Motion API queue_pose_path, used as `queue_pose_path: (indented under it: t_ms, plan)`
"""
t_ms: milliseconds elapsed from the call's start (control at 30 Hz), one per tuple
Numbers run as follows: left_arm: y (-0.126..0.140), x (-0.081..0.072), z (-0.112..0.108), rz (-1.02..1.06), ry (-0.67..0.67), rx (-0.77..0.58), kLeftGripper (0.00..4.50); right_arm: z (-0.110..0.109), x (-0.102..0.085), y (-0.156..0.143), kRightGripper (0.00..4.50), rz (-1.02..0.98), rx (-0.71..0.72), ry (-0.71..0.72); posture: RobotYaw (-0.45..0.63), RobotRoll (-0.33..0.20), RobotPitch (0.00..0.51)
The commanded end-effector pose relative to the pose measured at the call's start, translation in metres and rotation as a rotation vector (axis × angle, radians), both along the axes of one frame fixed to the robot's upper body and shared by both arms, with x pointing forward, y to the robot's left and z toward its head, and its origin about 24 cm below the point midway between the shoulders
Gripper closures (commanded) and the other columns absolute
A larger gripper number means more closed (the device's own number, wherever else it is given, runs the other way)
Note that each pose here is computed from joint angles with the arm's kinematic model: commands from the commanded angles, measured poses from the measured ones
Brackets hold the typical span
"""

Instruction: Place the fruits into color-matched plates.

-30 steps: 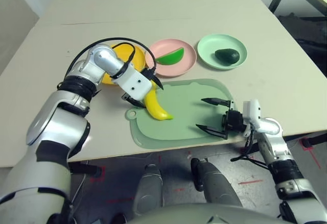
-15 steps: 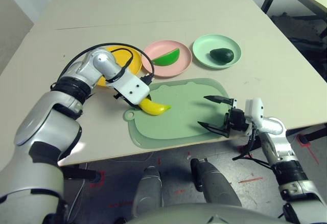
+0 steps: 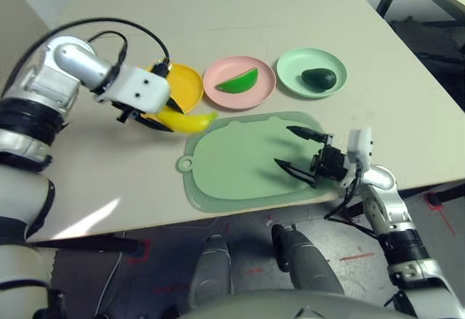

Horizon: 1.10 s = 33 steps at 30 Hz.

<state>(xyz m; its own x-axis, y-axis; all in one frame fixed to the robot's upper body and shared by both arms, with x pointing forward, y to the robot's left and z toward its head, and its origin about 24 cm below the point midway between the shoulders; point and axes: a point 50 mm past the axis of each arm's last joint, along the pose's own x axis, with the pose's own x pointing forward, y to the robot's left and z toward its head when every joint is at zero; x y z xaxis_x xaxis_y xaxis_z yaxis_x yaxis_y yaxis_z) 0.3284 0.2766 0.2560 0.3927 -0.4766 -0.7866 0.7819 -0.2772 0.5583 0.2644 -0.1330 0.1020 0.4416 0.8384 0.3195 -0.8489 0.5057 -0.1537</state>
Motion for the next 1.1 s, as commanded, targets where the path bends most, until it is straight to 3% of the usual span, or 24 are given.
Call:
queue_pose_path:
  t_ms: [33,167,300,533,1100]
  plan:
    - [0.010,0.005,-0.007,0.071,-0.043,0.004,2.77,-0.003,-0.005,0.001,0.00,-0.024,-0.037,-0.007,0.00,0.000,0.179]
    - [0.015,0.013,-0.024,0.138,-0.079,0.003,2.77,-0.013,-0.010,0.001,0.00,-0.027,-0.185,-0.051,0.00,0.000,0.179]
    - [0.015,0.019,-0.038,0.182,-0.122,-0.007,2.77,-0.015,-0.009,-0.006,0.00,-0.110,-0.175,-0.037,0.00,0.000,0.179]
    - [0.017,0.026,-0.064,0.243,-0.177,0.056,2.77,-0.019,-0.017,-0.003,0.00,-0.087,-0.204,-0.037,-0.06,0.000,0.176]
    - [0.023,0.022,-0.073,0.257,-0.175,0.061,2.77,-0.020,-0.017,-0.002,0.00,-0.070,-0.207,-0.010,-0.05,0.000,0.187]
